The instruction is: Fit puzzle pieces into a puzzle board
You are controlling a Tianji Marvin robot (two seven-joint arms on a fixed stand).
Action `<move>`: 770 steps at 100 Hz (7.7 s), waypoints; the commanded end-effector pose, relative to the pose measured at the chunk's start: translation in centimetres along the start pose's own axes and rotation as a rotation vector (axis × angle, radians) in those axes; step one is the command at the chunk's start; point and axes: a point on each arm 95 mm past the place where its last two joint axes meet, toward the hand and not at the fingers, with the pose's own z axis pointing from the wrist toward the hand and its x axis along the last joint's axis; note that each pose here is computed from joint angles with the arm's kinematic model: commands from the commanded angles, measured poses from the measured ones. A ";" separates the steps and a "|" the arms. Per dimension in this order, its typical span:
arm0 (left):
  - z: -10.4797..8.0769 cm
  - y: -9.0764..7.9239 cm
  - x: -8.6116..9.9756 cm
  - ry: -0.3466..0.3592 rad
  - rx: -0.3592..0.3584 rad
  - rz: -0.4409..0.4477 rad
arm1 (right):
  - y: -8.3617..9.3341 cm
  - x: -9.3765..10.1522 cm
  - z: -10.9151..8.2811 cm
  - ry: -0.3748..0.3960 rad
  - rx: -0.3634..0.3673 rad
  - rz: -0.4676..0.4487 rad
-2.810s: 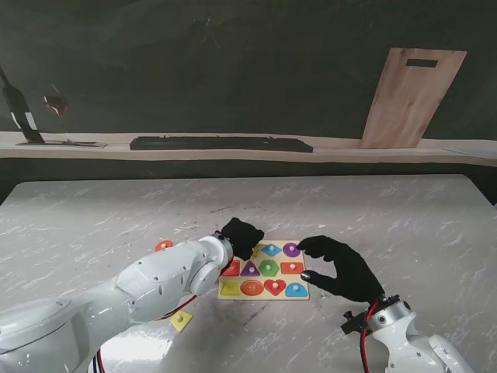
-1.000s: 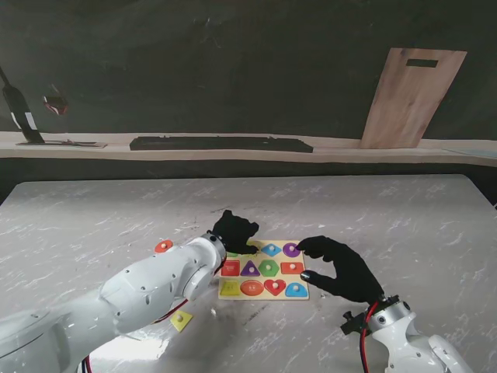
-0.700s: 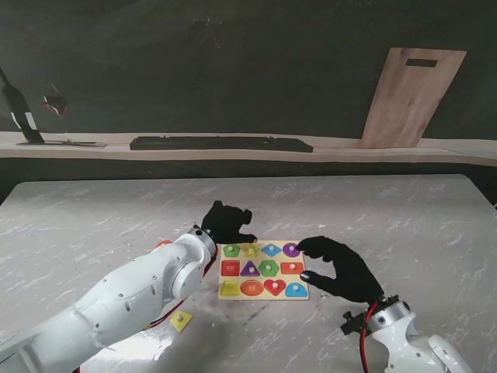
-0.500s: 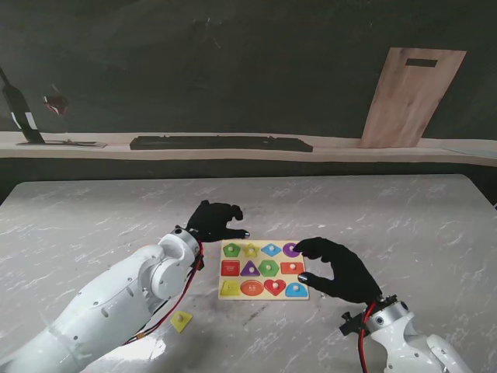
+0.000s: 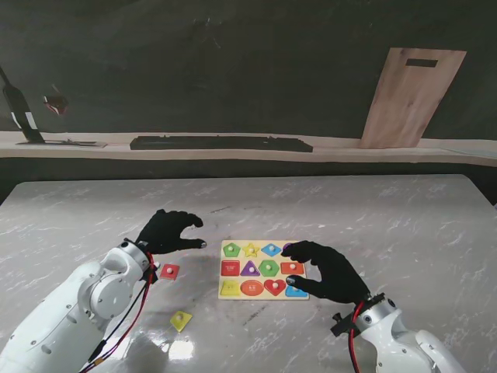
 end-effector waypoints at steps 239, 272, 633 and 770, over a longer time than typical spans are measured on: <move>-5.2 5.1 -5.0 0.024 -0.256 0.194 | -1.5 -0.2 0.6 -0.080 0.073 -0.131; -5.1 5.6 -5.1 0.006 -0.245 0.190 | -1.5 -0.2 0.6 -0.082 0.074 -0.132; 5.5 5.6 8.4 -0.094 -0.197 0.005 | 0.3 -0.6 -0.7 -0.048 -0.022 0.032; 6.6 7.8 8.6 -0.065 -0.241 0.054 | 0.3 -0.6 -0.6 -0.050 -0.024 0.034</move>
